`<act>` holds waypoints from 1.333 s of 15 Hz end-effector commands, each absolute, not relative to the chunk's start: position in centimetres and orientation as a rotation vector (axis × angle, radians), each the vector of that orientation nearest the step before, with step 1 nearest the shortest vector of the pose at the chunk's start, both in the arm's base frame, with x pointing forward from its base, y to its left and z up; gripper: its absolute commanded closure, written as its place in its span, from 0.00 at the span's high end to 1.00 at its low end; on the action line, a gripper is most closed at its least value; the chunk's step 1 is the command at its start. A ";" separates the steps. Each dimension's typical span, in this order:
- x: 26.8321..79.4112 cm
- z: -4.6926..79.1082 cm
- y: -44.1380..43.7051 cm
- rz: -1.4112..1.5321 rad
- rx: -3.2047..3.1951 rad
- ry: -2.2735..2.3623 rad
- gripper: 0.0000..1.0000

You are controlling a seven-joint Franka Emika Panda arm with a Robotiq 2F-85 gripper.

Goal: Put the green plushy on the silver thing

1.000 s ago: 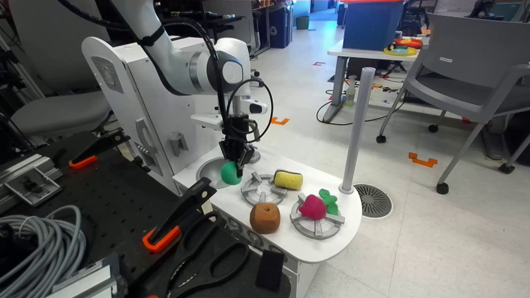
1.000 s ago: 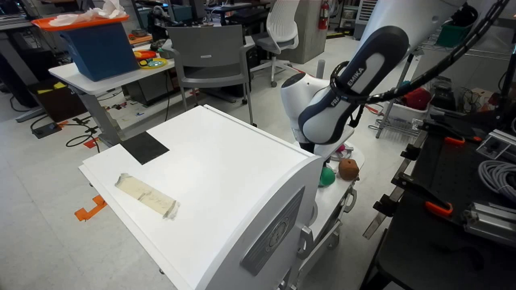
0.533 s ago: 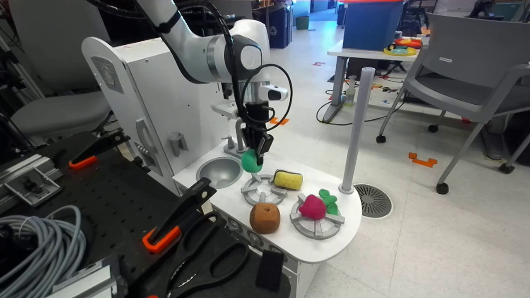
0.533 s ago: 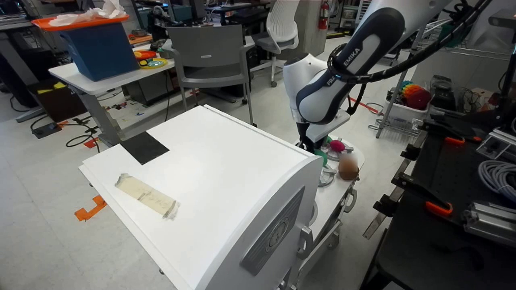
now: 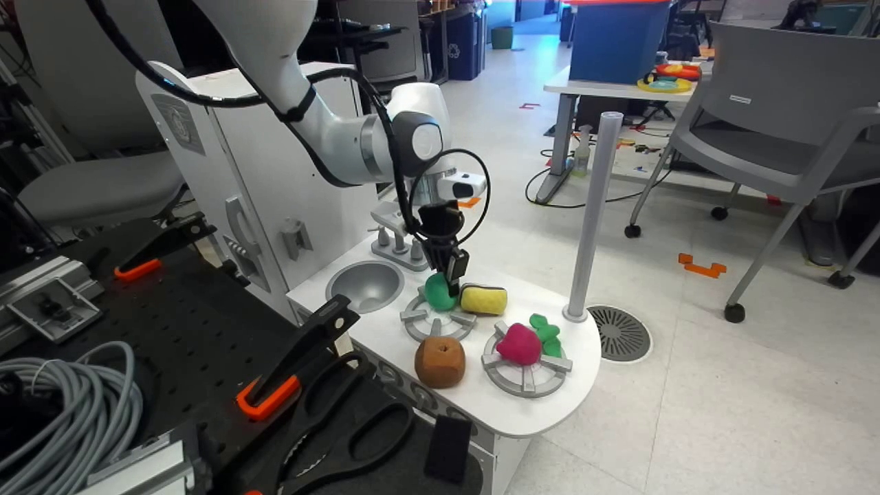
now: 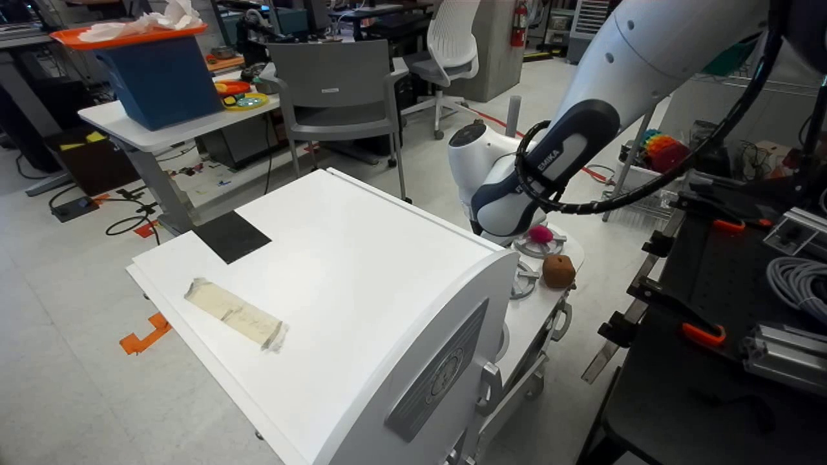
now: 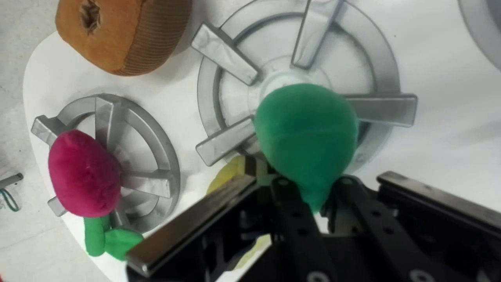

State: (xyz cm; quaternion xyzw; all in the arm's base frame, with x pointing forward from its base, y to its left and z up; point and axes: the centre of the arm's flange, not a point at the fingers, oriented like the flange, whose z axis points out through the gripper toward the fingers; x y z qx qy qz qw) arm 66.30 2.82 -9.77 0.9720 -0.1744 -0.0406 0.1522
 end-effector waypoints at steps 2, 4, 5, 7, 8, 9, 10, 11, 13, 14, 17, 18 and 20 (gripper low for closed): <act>68.3 -12.2 3.5 -0.083 2.712 -0.492 0.04; 67.9 -12.1 3.6 -0.091 2.703 -0.477 0.37; 67.8 -12.0 3.7 -0.099 2.698 -0.467 0.44; 67.0 -12.0 3.5 -0.175 2.692 -0.464 0.58; 66.5 -12.0 3.4 -0.196 2.691 -0.454 0.64; 66.1 -11.9 3.4 -0.202 2.693 -0.442 0.73; 65.7 -12.0 3.3 -0.210 2.690 -0.433 0.79; 65.2 -12.0 3.3 -0.217 2.690 -0.419 0.88; 64.3 -11.6 3.4 -0.216 2.698 -0.388 0.99; 64.0 -10.7 3.5 -0.198 2.709 -0.367 1.00; 62.9 -7.8 4.0 -0.149 2.770 -0.284 1.00; 62.6 -6.8 4.4 -0.127 2.792 -0.248 1.00; 61.3 -3.7 5.4 -0.046 2.870 -0.162 1.00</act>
